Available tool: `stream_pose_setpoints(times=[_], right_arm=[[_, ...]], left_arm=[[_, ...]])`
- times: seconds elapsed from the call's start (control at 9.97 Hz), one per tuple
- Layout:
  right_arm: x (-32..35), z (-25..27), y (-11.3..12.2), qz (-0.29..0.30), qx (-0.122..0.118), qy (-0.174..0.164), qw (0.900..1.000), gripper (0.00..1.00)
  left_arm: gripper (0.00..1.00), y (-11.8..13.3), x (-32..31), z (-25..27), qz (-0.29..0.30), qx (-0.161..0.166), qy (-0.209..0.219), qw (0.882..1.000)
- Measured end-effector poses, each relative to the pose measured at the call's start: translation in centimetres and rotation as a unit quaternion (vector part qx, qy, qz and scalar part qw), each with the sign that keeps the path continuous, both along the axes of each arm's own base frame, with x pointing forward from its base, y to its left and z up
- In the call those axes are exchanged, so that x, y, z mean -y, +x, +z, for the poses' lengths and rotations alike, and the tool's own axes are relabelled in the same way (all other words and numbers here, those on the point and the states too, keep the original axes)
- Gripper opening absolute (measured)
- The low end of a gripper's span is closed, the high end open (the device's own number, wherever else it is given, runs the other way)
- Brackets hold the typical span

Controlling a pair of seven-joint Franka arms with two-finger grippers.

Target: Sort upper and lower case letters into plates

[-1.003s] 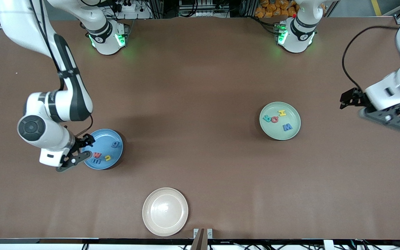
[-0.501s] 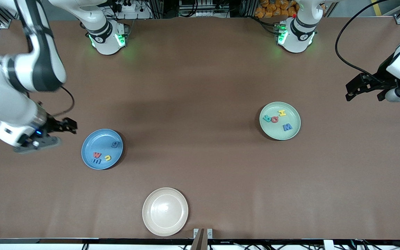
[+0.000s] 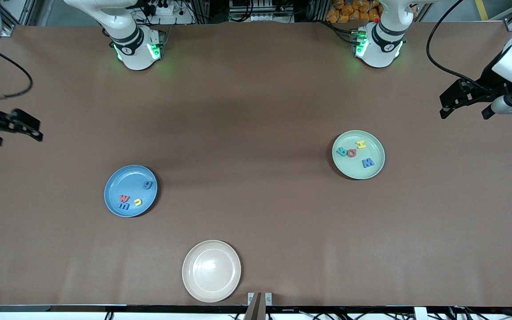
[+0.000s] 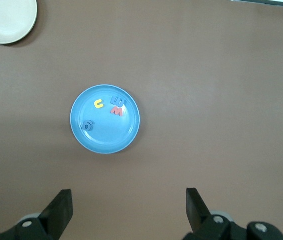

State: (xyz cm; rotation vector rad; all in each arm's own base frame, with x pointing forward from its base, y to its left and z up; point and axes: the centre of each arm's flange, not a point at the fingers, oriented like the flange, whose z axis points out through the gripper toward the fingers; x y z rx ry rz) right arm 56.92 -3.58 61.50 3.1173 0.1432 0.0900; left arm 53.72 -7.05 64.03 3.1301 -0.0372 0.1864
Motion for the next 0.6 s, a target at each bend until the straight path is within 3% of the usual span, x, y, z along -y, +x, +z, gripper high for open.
stream_pose_setpoints(times=[0.2,0.6], right_arm=[[0.3,2.7,-0.8,-0.023,0.004,0.001,1.000,1.00],[0.7,3.3,-0.9,-0.032,0.007,0.002,0.999,1.00]], left_arm=[[1.00,0.1,-0.1,-0.3,-0.021,-0.003,0.002,1.000],[1.00,0.2,0.0,-0.5,-0.031,-0.006,0.003,1.000]])
